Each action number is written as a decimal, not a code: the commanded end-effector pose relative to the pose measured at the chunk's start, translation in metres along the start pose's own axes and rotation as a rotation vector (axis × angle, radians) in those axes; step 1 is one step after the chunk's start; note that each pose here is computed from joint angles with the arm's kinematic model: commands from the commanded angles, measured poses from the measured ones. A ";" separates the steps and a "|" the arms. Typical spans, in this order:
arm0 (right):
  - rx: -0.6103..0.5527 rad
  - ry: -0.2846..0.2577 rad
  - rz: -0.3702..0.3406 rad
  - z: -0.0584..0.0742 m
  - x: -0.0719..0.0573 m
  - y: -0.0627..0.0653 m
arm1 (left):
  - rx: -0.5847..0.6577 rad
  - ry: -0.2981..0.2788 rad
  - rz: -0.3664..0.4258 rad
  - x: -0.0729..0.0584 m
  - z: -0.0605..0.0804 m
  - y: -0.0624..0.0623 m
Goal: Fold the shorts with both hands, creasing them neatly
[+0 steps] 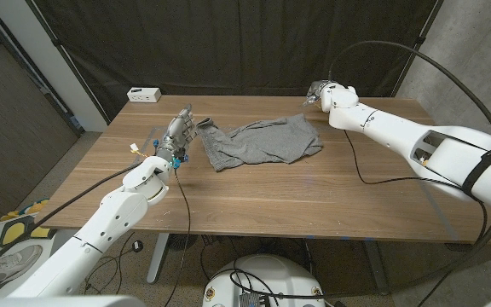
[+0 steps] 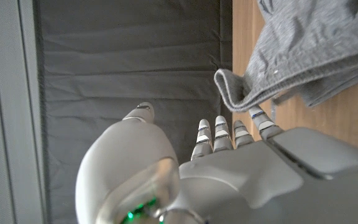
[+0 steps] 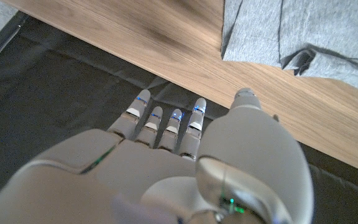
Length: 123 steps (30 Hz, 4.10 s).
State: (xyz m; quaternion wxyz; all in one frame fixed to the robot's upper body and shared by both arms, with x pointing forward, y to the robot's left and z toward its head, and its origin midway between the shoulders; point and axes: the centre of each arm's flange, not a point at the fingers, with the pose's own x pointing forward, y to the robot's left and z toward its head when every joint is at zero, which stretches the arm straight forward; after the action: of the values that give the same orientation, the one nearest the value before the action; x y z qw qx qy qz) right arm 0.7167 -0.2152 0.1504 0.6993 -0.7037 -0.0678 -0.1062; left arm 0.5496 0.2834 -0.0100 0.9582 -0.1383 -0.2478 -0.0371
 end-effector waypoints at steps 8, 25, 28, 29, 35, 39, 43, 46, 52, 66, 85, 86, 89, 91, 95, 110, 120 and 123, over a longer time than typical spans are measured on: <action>0.191 -0.045 -0.088 -0.024 -0.024 0.002 | 0.419 -0.361 -0.031 -0.010 0.046 -0.031; 0.370 -0.204 -0.237 -0.018 -0.062 0.024 | 0.922 -0.403 -0.063 -0.007 0.062 -0.046; 0.398 -0.236 -0.264 -0.016 -0.069 0.029 | 1.006 -0.402 -0.075 -0.007 0.064 -0.051; 0.393 -0.234 -0.272 -0.014 -0.071 0.030 | 1.029 -0.398 -0.079 -0.007 0.065 -0.052; 0.385 -0.274 -0.335 -0.009 -0.083 0.036 | 1.168 -0.381 -0.096 -0.008 0.069 -0.059; 0.368 -0.291 -0.376 -0.006 -0.092 0.040 | 1.240 -0.365 -0.101 -0.008 0.069 -0.063; 0.360 -0.301 -0.400 -0.003 -0.098 0.045 | 1.319 -0.353 -0.097 -0.010 0.070 -0.066; 0.339 -0.310 -0.396 -0.002 -0.103 0.048 | 1.367 -0.338 -0.101 -0.011 0.069 -0.069; 0.313 -0.342 -0.395 0.004 -0.117 0.056 | 1.468 -0.292 -0.110 -0.014 0.069 -0.076; 0.286 -0.322 -0.348 0.004 -0.136 0.083 | 1.602 -0.175 -0.179 -0.017 0.064 -0.086; 0.282 -0.335 -0.265 0.016 -0.144 0.112 | 1.733 -0.074 -0.201 -0.027 0.054 -0.092; 0.277 -0.329 -0.262 0.016 -0.143 0.113 | 1.744 -0.069 -0.194 -0.028 0.053 -0.093; 0.271 -0.326 -0.252 0.017 -0.144 0.116 | 1.751 -0.057 -0.192 -0.028 0.052 -0.093; 0.280 -0.320 -0.249 0.017 -0.144 0.119 | 1.765 -0.060 -0.192 -0.028 0.050 -0.093; 0.279 -0.315 -0.229 0.018 -0.144 0.125 | 1.779 -0.060 -0.198 -0.029 0.048 -0.094; 0.291 -0.292 -0.181 0.017 -0.143 0.143 | 1.826 -0.045 -0.213 -0.029 0.041 -0.097; 0.290 -0.286 -0.154 0.020 -0.140 0.154 | 1.863 -0.028 -0.210 -0.033 0.033 -0.097; 0.293 -0.288 -0.147 0.021 -0.140 0.157 | 1.864 -0.020 -0.212 -0.034 0.031 -0.097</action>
State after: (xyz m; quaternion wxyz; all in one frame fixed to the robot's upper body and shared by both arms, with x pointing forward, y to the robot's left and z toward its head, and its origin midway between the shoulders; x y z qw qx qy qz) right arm 0.6161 -0.1913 -0.0255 0.7628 -0.5968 -0.2433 -0.0527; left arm 0.4904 0.2023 0.0342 0.6779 0.6984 -0.2099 0.0931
